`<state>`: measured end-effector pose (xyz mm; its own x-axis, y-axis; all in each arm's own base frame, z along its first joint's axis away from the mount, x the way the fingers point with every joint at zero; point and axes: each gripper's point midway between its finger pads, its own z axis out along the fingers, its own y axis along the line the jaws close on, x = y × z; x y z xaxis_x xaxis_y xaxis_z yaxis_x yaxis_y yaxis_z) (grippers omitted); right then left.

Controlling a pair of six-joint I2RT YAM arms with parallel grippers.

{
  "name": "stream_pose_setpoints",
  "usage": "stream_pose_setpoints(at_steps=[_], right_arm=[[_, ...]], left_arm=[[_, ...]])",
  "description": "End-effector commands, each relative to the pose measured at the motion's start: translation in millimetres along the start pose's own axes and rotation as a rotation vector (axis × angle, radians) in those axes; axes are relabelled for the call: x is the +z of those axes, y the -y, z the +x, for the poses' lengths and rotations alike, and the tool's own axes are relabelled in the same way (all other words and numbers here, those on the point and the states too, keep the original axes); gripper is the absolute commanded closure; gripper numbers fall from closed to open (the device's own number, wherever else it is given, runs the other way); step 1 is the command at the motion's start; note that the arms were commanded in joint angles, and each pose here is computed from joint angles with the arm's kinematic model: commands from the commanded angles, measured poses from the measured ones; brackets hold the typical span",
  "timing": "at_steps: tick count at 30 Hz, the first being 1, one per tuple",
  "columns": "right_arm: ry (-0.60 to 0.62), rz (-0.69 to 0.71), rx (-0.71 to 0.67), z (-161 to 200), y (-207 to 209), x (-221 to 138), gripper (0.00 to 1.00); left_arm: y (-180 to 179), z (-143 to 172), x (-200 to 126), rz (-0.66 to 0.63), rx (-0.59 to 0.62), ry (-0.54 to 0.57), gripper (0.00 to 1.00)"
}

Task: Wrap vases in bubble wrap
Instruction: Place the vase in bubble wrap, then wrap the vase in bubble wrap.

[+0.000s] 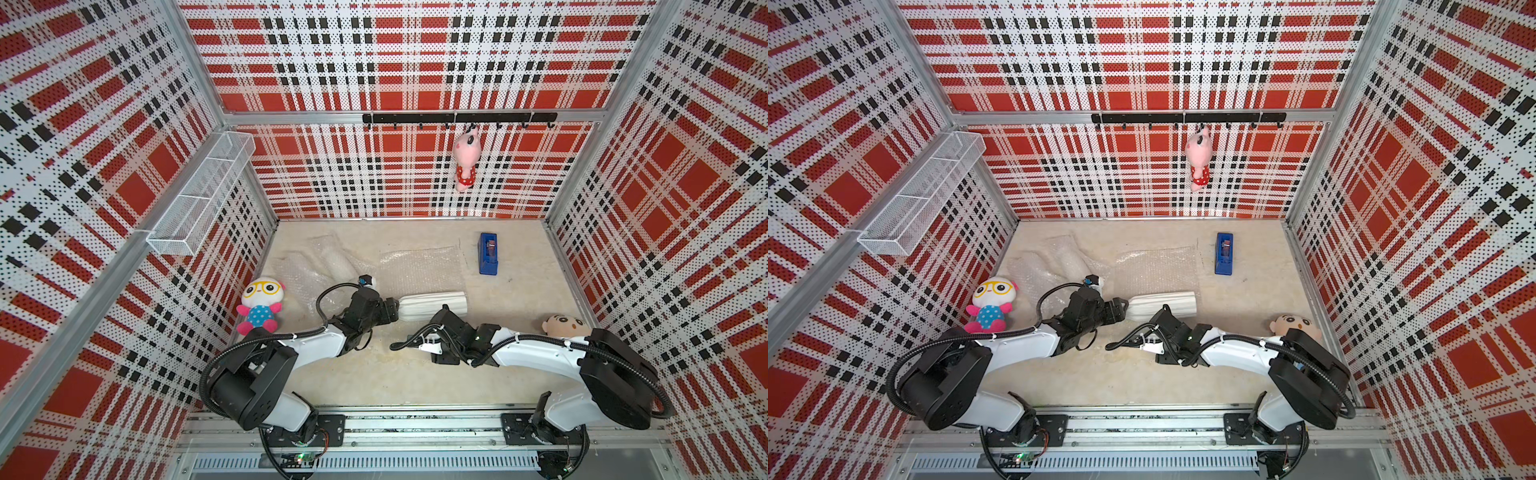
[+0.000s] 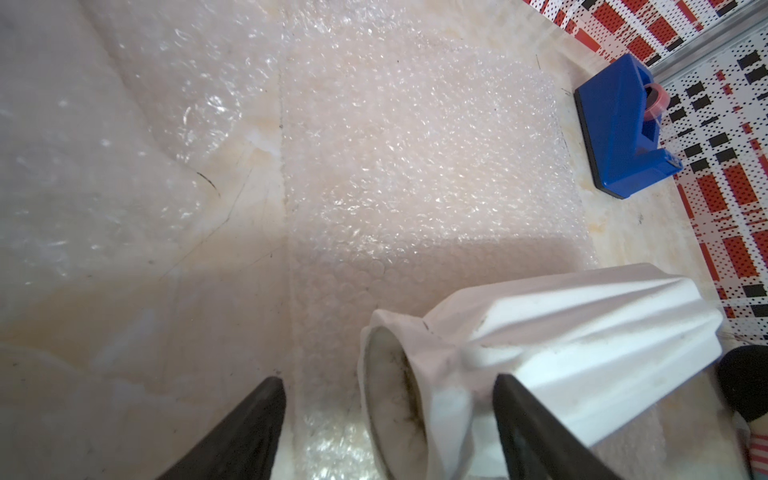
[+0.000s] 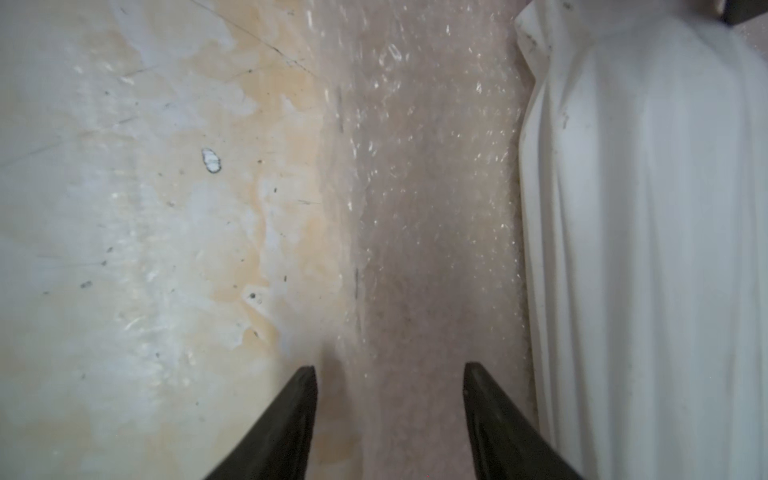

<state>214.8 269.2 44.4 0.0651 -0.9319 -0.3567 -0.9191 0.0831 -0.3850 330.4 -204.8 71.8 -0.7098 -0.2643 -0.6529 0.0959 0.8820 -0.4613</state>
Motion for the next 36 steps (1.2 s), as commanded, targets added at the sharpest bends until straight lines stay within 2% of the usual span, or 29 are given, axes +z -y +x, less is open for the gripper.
stream_pose_setpoints(at_steps=[1,4,8,10,20,25,36], right_arm=[[-0.041,-0.045,-0.002,6,-9,7,0.49],[-0.06,-0.068,0.009,7,-12,11,0.63],[-0.072,-0.052,0.027,8,-9,12,0.89],[-0.06,-0.009,0.028,6,-1,10,0.95],[0.07,0.242,0.018,-18,49,-28,0.99],[0.094,0.354,0.011,-23,75,-41,1.0],[0.081,0.454,-0.02,-29,113,-39,1.0]], left_arm=[[5,-5,2,0.001,0.017,0.007,0.18],[6,-6,3,0.003,0.017,0.008,0.17],[7,-11,2,-0.003,0.02,0.016,0.17],[7,-13,3,-0.009,0.02,0.015,0.17],[12,-23,17,-0.052,0.077,-0.003,0.17],[15,-23,23,-0.074,0.117,-0.017,0.17],[15,-23,28,-0.099,0.146,-0.021,0.17]])
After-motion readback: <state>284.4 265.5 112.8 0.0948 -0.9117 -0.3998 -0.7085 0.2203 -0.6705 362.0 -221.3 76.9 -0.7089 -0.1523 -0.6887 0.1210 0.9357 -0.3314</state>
